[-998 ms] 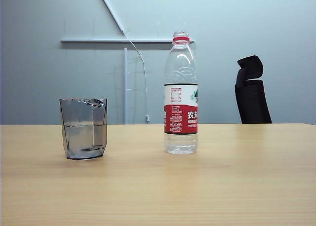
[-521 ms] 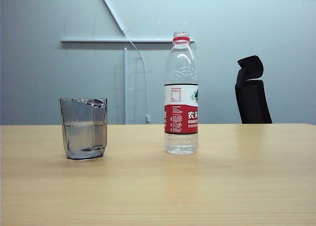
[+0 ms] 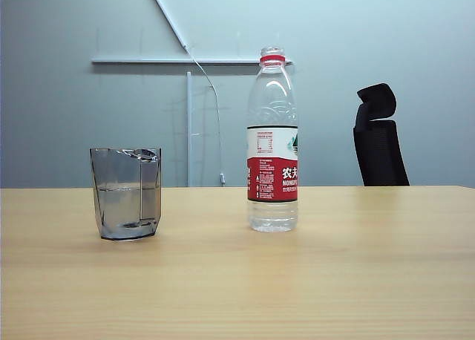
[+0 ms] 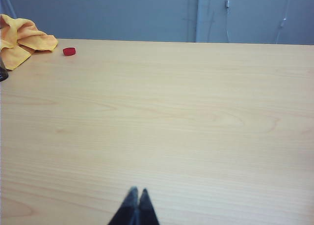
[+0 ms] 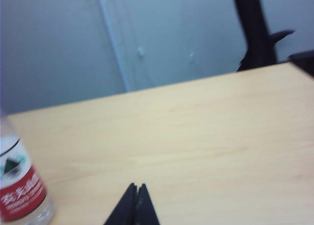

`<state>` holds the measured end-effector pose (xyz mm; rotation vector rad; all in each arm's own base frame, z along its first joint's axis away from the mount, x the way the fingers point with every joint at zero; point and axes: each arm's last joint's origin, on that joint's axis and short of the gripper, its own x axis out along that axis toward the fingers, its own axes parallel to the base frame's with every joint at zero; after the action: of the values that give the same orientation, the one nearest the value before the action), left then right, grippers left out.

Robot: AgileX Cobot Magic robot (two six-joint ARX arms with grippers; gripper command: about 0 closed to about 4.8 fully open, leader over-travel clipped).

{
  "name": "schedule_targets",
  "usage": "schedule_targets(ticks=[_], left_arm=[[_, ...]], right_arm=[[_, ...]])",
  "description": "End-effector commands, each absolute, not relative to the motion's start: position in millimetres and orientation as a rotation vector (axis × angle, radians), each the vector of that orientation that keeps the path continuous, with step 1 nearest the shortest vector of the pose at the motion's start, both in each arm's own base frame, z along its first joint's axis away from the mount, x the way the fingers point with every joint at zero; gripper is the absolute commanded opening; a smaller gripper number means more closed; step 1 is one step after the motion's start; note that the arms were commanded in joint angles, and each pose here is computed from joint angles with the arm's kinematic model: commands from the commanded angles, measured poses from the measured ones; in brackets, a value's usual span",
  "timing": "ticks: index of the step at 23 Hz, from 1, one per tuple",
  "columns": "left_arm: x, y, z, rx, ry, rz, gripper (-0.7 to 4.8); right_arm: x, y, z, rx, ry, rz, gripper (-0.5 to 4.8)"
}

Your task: Pick up the mineral water bottle on the table and pour water into the mug until it's half full.

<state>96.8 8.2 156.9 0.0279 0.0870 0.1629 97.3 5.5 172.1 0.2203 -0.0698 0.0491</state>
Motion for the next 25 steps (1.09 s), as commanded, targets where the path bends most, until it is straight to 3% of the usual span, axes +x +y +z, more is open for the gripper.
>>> schedule_targets(ticks=[1,25], left_arm=[[96.8,8.1,159.0,0.024,0.072,0.159,-0.02],[96.8,8.1,159.0,0.024,0.072,0.159,-0.02]], right_arm=[[97.2,5.2,171.4,0.172,-0.077,0.043,-0.07],[97.1,6.4,171.3,0.044,-0.078,0.049,-0.07]])
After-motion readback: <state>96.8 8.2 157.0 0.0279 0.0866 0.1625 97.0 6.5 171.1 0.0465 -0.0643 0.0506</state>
